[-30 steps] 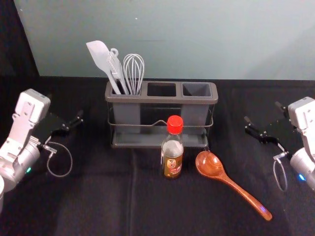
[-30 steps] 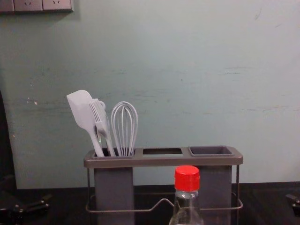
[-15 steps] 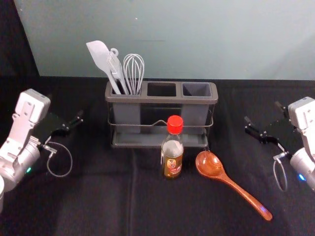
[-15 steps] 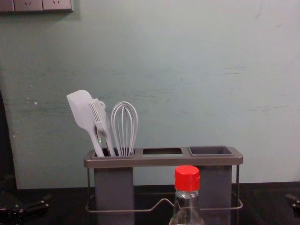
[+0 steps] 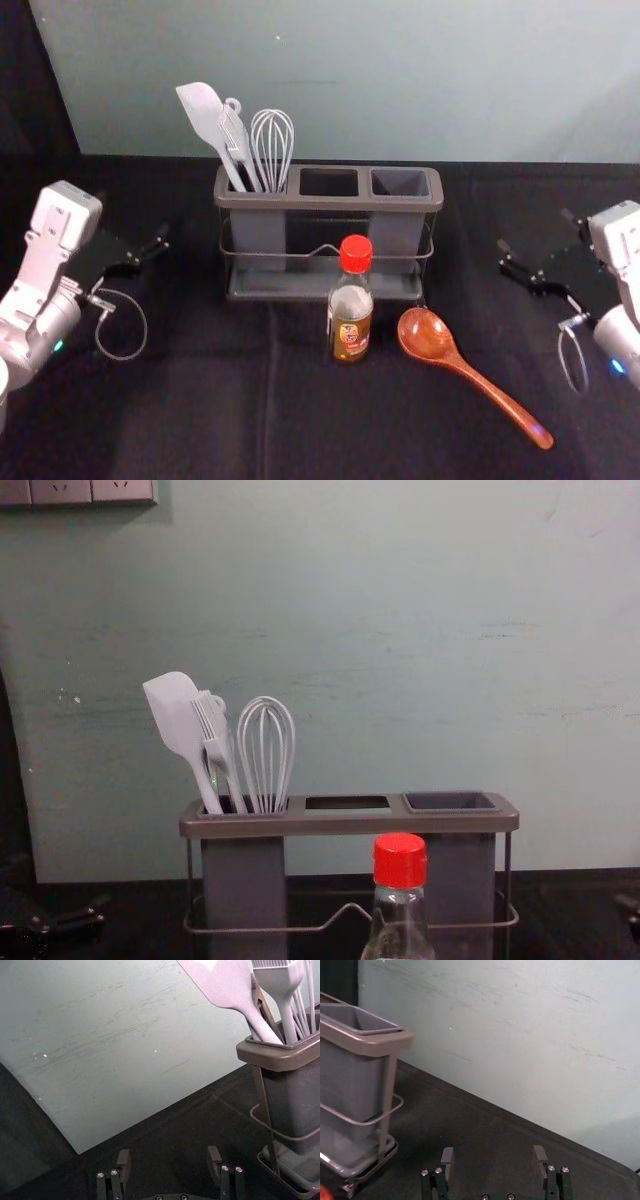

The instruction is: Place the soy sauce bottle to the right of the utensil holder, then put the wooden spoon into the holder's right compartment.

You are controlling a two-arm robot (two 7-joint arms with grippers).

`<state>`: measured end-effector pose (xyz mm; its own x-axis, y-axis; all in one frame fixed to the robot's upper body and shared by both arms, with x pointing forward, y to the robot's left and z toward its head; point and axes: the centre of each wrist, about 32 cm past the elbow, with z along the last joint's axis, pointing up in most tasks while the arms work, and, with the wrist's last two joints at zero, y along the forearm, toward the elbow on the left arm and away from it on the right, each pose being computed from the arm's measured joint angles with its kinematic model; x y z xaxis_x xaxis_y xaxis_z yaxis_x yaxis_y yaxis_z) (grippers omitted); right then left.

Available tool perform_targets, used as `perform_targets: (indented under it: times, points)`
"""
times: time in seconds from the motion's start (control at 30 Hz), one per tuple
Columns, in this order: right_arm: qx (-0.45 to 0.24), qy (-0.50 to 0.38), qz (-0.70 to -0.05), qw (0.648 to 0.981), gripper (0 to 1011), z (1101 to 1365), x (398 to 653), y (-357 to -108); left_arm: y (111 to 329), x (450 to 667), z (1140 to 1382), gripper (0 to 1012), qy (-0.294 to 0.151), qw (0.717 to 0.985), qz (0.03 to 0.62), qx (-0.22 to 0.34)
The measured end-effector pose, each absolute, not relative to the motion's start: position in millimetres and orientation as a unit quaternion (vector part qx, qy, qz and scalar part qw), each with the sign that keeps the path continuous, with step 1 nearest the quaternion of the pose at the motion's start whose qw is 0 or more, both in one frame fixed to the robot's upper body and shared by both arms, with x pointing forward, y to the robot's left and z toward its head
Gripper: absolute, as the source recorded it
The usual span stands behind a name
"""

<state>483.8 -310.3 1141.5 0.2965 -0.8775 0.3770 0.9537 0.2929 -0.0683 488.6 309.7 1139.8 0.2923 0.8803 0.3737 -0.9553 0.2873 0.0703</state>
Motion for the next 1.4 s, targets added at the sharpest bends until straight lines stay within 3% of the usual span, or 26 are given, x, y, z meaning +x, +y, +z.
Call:
perform_targets:
  times: [0.43,0.73,1.07,1.4]
  points:
    - [-0.130,-0.105,-0.522,0.836,1002,1158.1,440.4,-314.9,309.7,488.6,1139.8,1005,-0.132,0.791,0.580,0.141]
    - [-0.146,-0.045,-0.459,0.875,1003,1165.5,426.0,-306.7,309.7,488.6,1139.8,1005,-0.132,0.791,0.580,0.142]
    - [-0.208,0.007,-0.397,0.894,1002,1187.5,433.7,-298.4,309.7,488.6,1139.8,1005,-0.132,0.791,0.580,0.142]
    - [-0.296,0.040,-0.354,0.886,1003,1215.5,465.9,-291.0,309.7,488.6,1139.8,1005,-0.132,0.791,0.580,0.141]
